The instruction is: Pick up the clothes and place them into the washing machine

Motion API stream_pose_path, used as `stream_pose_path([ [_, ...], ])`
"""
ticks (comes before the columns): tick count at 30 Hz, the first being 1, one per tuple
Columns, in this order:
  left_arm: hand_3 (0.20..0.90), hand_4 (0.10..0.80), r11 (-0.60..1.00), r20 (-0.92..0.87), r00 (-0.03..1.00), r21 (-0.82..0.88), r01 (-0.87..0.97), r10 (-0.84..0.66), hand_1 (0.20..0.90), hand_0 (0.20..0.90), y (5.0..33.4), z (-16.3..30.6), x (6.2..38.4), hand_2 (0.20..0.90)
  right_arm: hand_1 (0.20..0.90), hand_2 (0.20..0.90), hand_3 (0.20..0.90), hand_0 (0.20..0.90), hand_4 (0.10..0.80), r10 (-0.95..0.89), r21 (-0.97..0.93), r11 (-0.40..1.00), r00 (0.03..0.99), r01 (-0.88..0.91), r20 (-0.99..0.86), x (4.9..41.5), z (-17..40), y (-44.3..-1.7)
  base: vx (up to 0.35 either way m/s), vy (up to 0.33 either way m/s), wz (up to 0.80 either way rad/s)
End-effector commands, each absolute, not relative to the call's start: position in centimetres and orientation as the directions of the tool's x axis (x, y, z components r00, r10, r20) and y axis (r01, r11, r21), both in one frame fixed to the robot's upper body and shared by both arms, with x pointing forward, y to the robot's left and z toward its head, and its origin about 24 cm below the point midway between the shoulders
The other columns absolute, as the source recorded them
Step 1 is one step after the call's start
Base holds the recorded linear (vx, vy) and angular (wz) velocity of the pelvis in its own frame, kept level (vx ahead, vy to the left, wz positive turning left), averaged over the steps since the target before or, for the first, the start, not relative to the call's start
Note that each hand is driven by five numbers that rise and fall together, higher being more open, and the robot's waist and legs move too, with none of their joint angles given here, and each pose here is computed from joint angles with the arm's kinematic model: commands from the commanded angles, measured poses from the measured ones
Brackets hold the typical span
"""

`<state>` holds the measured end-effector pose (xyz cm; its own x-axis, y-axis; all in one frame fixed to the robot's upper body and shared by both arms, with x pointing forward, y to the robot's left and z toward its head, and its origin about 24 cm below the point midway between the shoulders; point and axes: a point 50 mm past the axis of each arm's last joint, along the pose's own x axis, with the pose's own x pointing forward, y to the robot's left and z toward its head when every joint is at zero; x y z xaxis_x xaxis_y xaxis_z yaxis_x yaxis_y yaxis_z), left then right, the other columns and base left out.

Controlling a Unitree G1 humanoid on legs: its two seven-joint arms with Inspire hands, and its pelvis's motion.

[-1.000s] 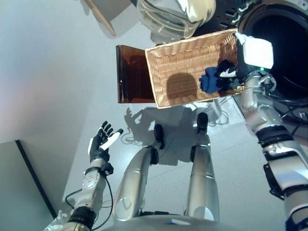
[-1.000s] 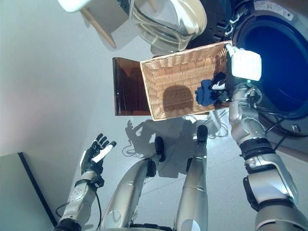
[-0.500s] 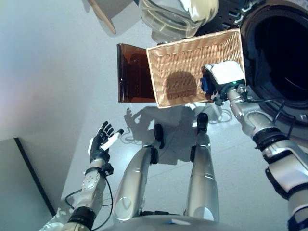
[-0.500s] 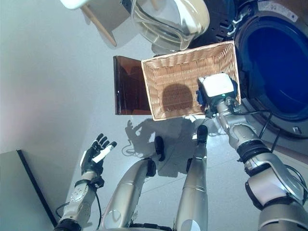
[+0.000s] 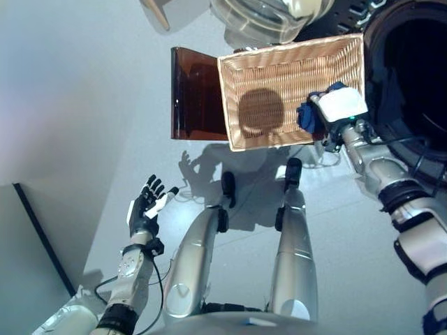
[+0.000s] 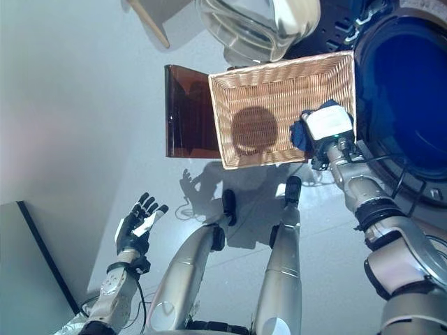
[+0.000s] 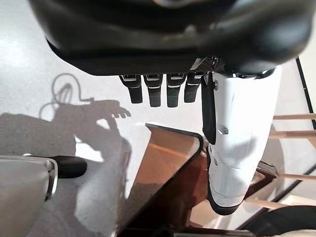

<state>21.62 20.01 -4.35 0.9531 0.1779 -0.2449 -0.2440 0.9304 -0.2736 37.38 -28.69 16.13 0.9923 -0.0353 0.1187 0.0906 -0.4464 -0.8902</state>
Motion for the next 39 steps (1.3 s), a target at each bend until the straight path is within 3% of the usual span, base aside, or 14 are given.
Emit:
stream_pose_path([
  [1,0.9,0.8,0.912,-0.146,0.945,-0.255,-0.321,0.292,0.9,0.9,23.3,-2.6,19.5,0.9,0.9,0.9,0.9,0.9,0.8,-0.061,-0.81,-0.542,0.951,0.224,0.304,37.3,22.6,-30.8,-0.009,0.004,-0.04],
  [19,0.9,0.8,0.9,-0.092,0.947,-0.292,-0.322,0.309,0.9,0.9,23.7,-1.4,19.9,0.9,0.9,0.9,0.9,0.9,0.8,-0.14,-0.773,-0.585,0.907,0.247,0.397,37.5,26.2,-32.1,-0.008,-0.002,0.01],
  [39,0.9,0.8,0.871,0.094,0.919,-0.368,-0.325,0.383,0.9,0.9,24.7,2.8,20.4,0.9,0.9,0.9,0.9,0.9,0.8,-0.175,-0.868,-0.456,0.936,0.198,0.305,38.0,22.5,-31.4,-0.01,-0.003,0.04],
])
